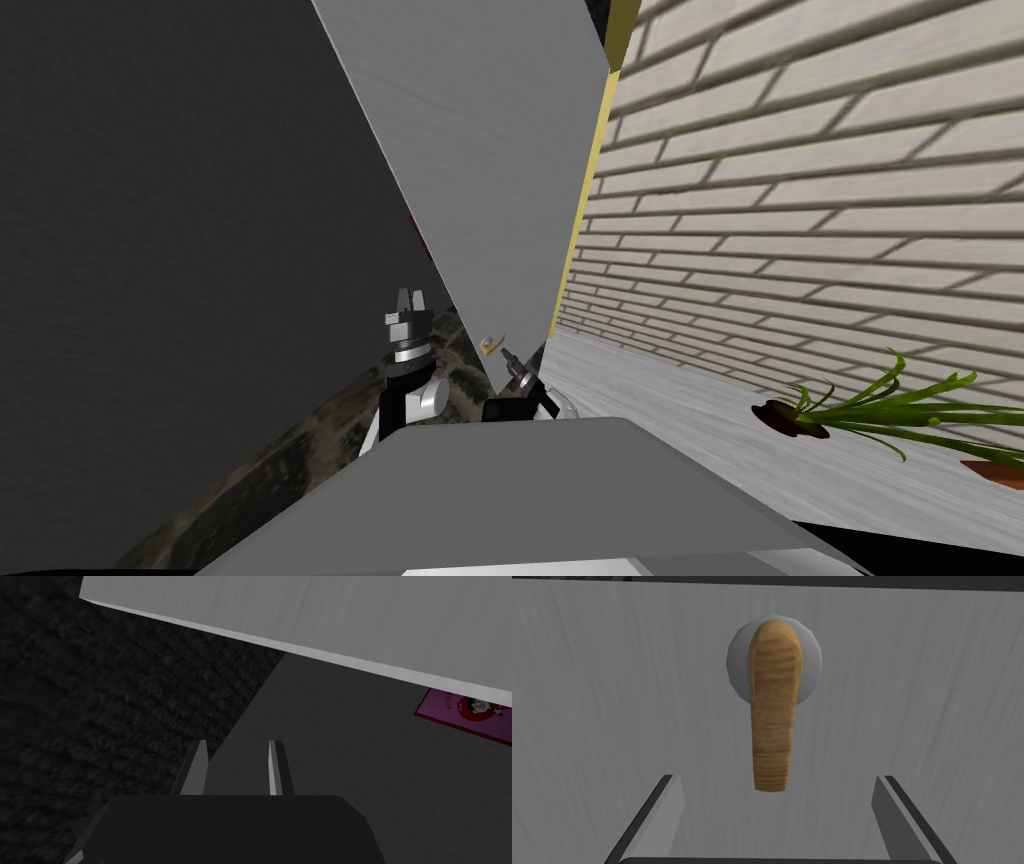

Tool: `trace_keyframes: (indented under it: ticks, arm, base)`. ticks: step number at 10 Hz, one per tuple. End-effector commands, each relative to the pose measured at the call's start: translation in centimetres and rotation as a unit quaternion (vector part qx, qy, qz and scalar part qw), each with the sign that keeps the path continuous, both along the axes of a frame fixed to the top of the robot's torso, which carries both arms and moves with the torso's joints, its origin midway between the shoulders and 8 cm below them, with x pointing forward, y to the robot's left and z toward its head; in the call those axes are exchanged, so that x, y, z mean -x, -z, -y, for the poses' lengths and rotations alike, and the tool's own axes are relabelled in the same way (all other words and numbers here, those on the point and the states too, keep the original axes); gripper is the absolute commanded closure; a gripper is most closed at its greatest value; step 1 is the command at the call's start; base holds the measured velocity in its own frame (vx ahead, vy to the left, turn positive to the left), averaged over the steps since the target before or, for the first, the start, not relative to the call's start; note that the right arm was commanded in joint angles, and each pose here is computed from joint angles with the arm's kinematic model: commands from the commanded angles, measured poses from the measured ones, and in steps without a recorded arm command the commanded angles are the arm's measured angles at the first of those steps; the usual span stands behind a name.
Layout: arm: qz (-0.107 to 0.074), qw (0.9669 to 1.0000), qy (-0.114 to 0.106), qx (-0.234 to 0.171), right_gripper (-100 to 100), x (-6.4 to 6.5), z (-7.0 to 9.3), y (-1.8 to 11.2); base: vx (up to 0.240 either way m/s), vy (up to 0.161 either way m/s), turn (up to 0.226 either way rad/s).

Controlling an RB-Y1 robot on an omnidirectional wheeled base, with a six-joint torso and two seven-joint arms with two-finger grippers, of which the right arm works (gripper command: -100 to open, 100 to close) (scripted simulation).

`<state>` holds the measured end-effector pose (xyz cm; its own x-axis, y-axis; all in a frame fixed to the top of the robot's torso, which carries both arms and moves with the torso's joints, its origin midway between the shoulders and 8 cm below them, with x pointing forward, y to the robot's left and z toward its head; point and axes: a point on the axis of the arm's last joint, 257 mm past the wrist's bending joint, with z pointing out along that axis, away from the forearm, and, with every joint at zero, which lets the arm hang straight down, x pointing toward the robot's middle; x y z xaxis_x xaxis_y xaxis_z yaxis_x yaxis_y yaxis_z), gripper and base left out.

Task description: Push the door open

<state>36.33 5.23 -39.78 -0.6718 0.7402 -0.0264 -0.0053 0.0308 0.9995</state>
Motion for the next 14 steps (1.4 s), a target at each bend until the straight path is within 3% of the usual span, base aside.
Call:
trace_keyframes:
  ticks: [1,4,5,10,11,14]
  arm:
    - [0.001,1.0,0.003,-0.001,-100,-0.3,-0.2,-0.1]
    - [0.001,1.0,0.004,-0.005,-100,-0.5,-0.7,-0.4]
    - [0.001,1.0,0.004,-0.005,100,-0.5,-0.7,-0.4]
    - [0.001,1.0,0.004,-0.005,100,-0.5,-0.7,-0.4]
    - [0.0,0.9999,0.016,0.001,100,-1.0,0.6,0.0]
    - [0.001,0.9995,0.032,0.007,100,-2.0,2.3,0.3]
  base:
    - [0.2,0.173,0.031]
    - [0.14,0.122,0.019]
    - [-0.007,-0.004,-0.006]
    - [-0.015,-0.013,0.0]
    - [0.027,0.08,-0.038]
    - [0.077,0.137,-0.037]
